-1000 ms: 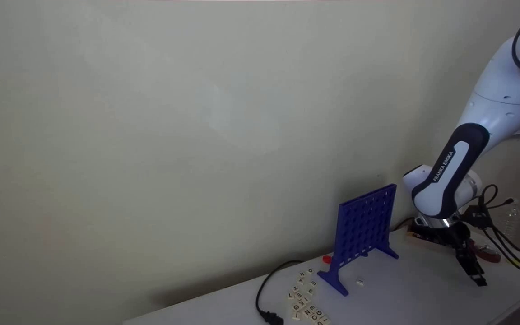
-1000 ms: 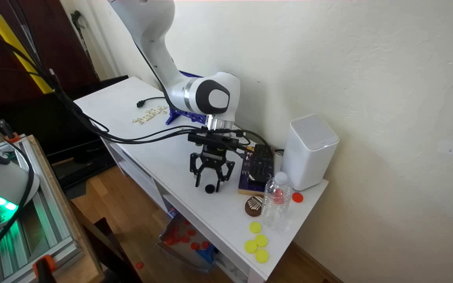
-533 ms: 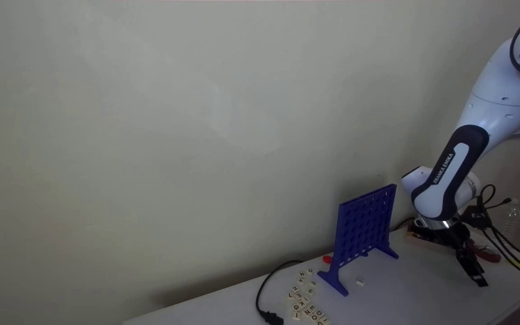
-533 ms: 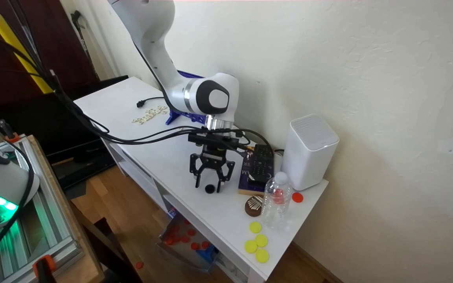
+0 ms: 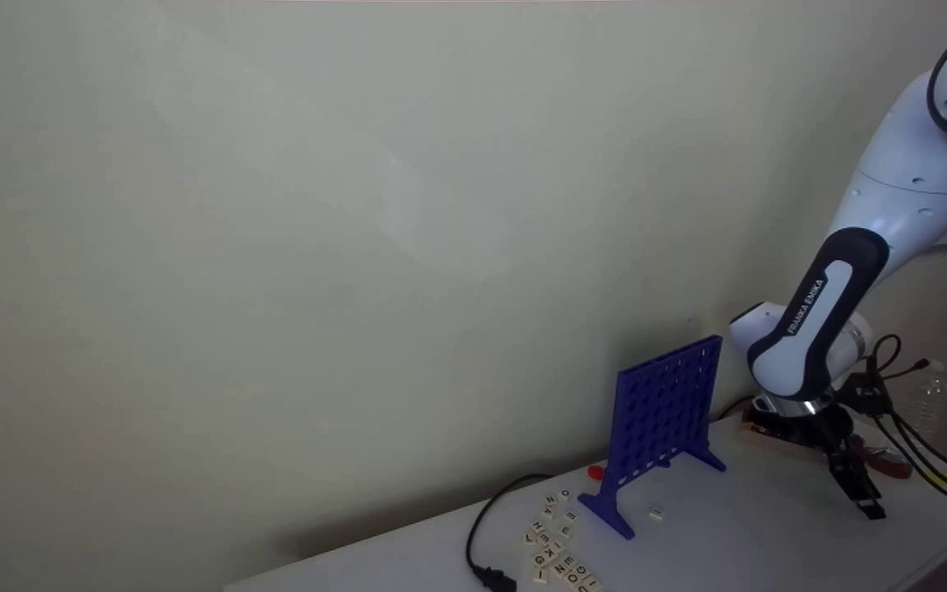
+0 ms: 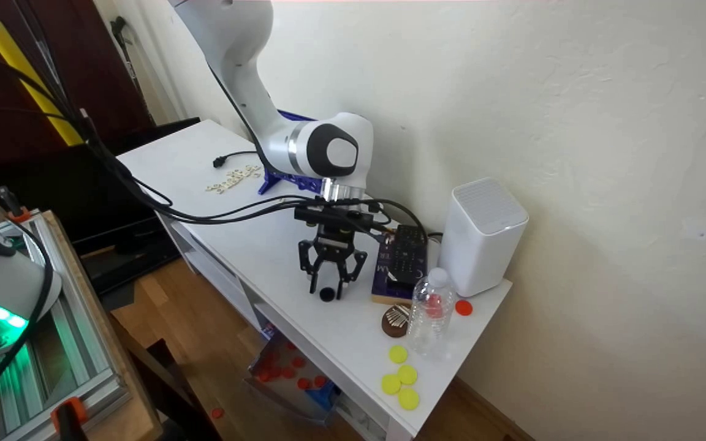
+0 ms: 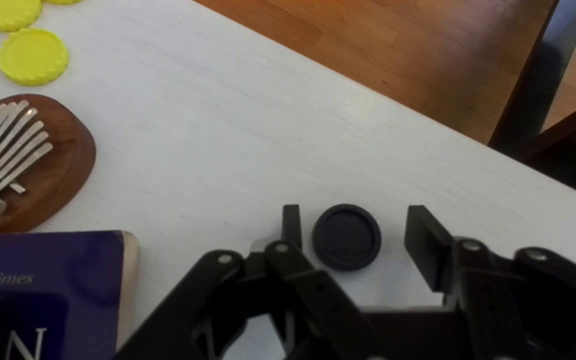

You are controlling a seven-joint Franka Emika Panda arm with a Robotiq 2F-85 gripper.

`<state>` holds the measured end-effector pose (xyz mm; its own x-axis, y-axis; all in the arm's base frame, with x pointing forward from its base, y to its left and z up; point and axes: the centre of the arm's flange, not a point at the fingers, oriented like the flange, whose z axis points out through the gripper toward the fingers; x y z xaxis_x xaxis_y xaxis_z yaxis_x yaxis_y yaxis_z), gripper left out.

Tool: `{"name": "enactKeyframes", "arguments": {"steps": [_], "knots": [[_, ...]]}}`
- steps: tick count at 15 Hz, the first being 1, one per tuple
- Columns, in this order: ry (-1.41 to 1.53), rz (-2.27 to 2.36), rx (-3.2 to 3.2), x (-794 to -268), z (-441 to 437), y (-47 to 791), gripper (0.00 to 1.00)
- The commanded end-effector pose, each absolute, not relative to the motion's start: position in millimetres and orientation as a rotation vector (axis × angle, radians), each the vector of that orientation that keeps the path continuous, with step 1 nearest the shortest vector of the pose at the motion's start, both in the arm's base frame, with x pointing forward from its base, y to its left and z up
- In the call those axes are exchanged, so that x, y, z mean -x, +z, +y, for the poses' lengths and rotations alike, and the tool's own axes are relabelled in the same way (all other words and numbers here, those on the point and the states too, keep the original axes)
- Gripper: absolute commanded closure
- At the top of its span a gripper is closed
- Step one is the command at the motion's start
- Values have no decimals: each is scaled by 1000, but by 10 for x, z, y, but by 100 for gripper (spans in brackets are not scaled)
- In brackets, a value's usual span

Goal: Put the black chip in the blue gameboard.

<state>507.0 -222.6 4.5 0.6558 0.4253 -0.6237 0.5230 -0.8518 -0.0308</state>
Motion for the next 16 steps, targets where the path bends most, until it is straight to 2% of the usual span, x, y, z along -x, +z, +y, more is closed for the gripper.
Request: {"name": "enactKeyframes", "arguments": {"steps": [1, 3, 4, 5, 9, 16], "knots": [[-949, 765, -2705, -5106, -2256, 25, 50], [-948, 762, -2705, -5102, -2256, 21, 47], [-949, 762, -2704, -5101, -2254, 16, 56], [-950, 762, -2703, -5100, -2253, 14, 72], [-946, 759, -2704, -5097, -2259, 15, 90], [-905, 767, -2721, -5042, -2227, 137, 90]]}}
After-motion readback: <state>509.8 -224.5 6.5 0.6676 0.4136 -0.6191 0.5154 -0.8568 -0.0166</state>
